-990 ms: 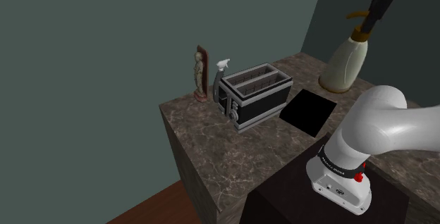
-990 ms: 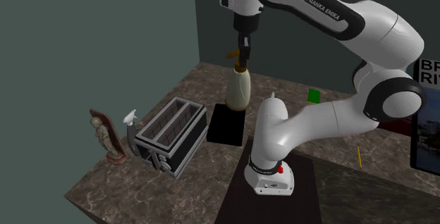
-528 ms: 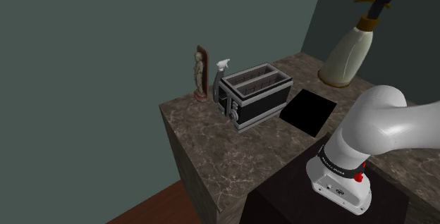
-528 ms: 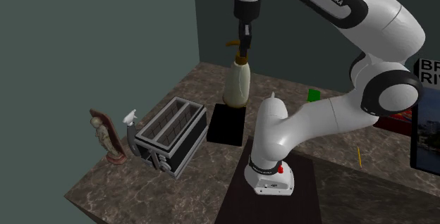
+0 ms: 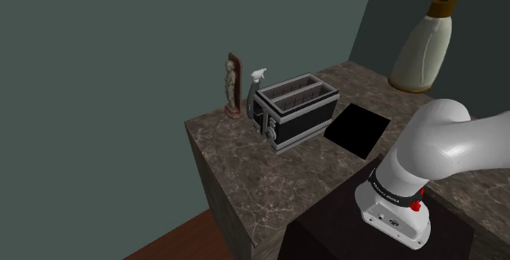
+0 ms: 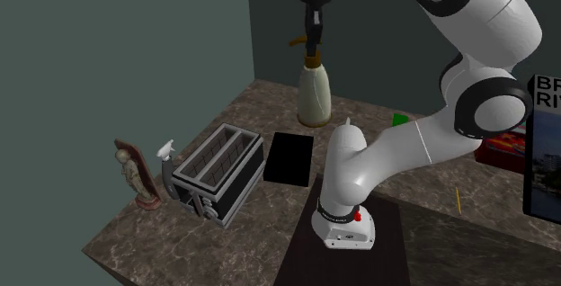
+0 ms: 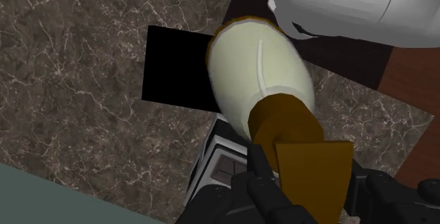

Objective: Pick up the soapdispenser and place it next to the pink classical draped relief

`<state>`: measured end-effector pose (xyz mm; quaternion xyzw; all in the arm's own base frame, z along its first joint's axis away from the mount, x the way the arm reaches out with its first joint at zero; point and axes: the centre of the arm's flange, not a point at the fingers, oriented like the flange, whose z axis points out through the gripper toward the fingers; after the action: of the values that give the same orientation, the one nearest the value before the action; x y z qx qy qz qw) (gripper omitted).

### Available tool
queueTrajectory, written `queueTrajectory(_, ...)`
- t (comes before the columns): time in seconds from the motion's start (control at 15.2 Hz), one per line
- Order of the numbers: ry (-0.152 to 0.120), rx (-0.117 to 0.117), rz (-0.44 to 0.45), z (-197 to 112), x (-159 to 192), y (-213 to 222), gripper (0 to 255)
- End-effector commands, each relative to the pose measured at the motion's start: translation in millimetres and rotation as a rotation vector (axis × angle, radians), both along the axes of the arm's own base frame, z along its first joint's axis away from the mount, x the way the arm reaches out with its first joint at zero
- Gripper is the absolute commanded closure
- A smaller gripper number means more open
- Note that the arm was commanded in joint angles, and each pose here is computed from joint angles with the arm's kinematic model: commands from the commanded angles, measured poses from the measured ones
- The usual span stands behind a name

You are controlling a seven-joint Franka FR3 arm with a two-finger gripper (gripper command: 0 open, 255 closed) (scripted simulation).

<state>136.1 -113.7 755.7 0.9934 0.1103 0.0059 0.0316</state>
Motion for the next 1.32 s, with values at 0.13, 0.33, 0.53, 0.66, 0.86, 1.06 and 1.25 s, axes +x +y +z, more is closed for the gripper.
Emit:
queueTrajectory(0.13,0.000,0.000,0.000,20,0,0,255)
queueTrajectory(0.33,0.000,0.000,0.000,36,0,0,255)
queueTrajectory(0.53,0.000,0.000,0.000,37,18,18,255)
queueTrajectory(0.66,0.000,0.000,0.000,37,37,36,255)
queueTrajectory(0.86,0.000,0.000,0.000,37,66,64,255)
queueTrajectory(1.06,0.000,0.000,0.000,37,94,92,255)
queueTrajectory(1.25,0.000,0.000,0.000,37,122,120,255)
